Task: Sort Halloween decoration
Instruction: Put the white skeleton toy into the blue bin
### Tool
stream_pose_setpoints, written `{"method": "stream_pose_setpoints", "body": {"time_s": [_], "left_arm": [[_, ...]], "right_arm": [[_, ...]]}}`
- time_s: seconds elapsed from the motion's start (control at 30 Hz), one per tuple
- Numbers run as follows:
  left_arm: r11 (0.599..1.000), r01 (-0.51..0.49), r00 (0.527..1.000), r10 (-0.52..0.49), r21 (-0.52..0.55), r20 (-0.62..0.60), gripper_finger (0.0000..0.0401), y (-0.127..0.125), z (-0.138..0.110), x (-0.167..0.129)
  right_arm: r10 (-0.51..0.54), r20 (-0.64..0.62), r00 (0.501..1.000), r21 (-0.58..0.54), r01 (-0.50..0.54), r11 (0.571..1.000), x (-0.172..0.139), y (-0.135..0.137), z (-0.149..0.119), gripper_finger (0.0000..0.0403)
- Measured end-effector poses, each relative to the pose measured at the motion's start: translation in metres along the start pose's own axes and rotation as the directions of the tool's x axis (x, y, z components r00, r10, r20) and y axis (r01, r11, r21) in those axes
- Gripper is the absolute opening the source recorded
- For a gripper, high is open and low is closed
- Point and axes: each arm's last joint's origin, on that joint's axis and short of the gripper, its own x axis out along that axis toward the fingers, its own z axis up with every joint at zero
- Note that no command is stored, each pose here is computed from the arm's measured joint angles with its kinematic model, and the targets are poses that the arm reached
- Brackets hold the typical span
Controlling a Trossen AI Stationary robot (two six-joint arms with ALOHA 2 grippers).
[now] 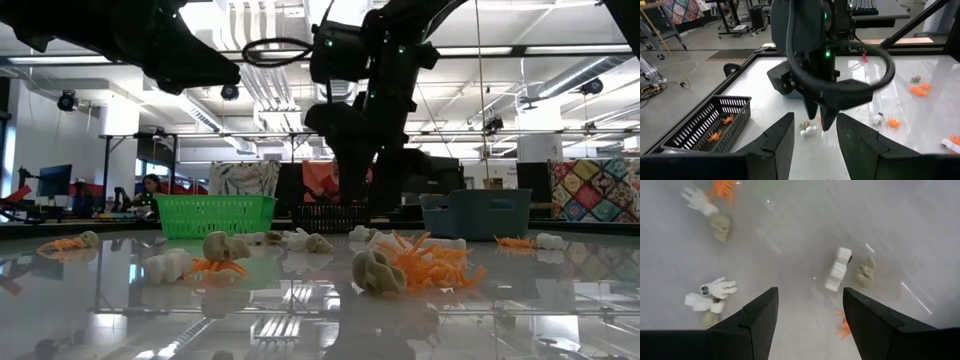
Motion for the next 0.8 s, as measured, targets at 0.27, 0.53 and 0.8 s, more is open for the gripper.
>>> {"method": "stream_pose_setpoints", "body": {"time_s": [0.27, 0.53, 0.8], "left_arm": [[1.0, 0.0, 1.0, 0.0, 0.002, -0.004, 0.0129, 0.0, 0.0, 0.0], [1.0, 0.0, 1.0, 0.001, 0.004, -0.009, 0.0129, 0.0, -0.001, 0.0], [1.0, -0.002, 1.0, 0.002, 0.007, -0.014, 0.0129, 0.0, -0.001, 0.0]], "right_arm": [[-0.031, 0.004, 0.999, 0.008, 0.031, 0.999, 0.01, -0.001, 0.0, 0.0212], [-0.05, -0.016, 0.999, 0.011, 0.05, 0.999, 0.027, -0.003, 0.0, 0.0212], [-0.043, -0.009, 0.999, 0.011, 0.043, 0.999, 0.029, -0.002, 0.001, 0.0212]]}}
